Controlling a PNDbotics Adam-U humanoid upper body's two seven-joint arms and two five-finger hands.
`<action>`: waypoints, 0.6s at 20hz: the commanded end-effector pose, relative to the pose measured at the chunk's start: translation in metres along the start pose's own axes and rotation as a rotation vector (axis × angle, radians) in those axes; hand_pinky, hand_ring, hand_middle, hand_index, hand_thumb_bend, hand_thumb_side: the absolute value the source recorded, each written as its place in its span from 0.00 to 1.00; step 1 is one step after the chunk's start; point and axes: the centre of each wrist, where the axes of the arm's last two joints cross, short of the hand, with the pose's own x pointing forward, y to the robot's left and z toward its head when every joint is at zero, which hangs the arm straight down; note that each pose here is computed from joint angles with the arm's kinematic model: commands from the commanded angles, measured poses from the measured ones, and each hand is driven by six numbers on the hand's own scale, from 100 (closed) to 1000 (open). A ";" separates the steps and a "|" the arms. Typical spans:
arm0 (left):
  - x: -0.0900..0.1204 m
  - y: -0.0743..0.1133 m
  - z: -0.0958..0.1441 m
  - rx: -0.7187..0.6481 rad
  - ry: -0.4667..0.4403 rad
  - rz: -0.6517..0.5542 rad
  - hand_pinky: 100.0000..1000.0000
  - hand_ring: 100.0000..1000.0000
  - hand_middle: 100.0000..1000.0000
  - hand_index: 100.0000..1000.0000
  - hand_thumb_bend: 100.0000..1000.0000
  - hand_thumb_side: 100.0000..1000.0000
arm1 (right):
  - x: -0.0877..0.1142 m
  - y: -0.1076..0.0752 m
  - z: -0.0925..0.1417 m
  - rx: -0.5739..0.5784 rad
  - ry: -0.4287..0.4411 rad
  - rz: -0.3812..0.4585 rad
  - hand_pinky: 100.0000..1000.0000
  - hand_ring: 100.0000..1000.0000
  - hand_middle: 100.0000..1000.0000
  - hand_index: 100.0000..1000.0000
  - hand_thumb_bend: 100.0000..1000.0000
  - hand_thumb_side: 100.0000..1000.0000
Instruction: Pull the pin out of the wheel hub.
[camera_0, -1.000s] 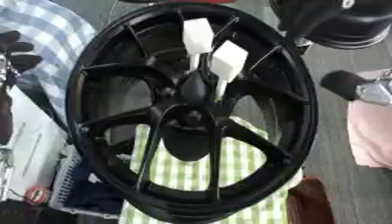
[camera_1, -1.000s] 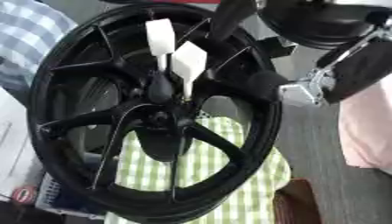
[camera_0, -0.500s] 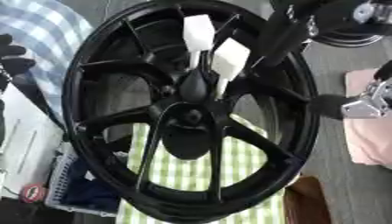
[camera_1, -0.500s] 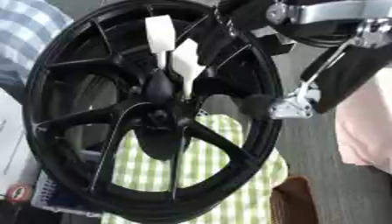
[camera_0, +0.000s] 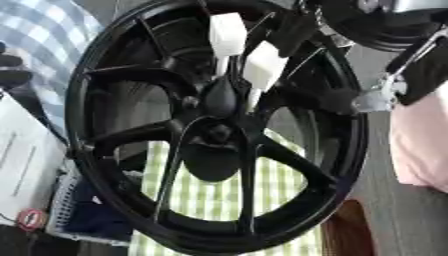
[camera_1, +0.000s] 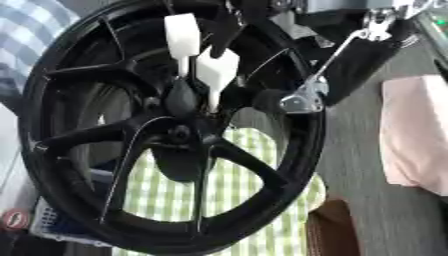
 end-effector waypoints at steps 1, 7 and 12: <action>0.009 0.003 -0.004 -0.013 -0.039 -0.021 0.78 0.61 0.60 0.77 0.00 0.71 | -0.005 -0.008 0.003 -0.010 0.029 0.038 0.85 0.79 0.74 0.80 0.25 0.17; 0.009 0.003 -0.005 -0.013 -0.039 -0.022 0.78 0.61 0.60 0.77 0.00 0.71 | -0.010 -0.007 0.002 -0.011 0.032 0.046 0.85 0.79 0.74 0.80 0.25 0.17; 0.010 0.003 -0.006 -0.009 -0.044 -0.023 0.78 0.61 0.61 0.77 0.00 0.72 | -0.016 -0.007 0.000 -0.017 0.057 0.047 0.84 0.78 0.75 0.80 0.25 0.17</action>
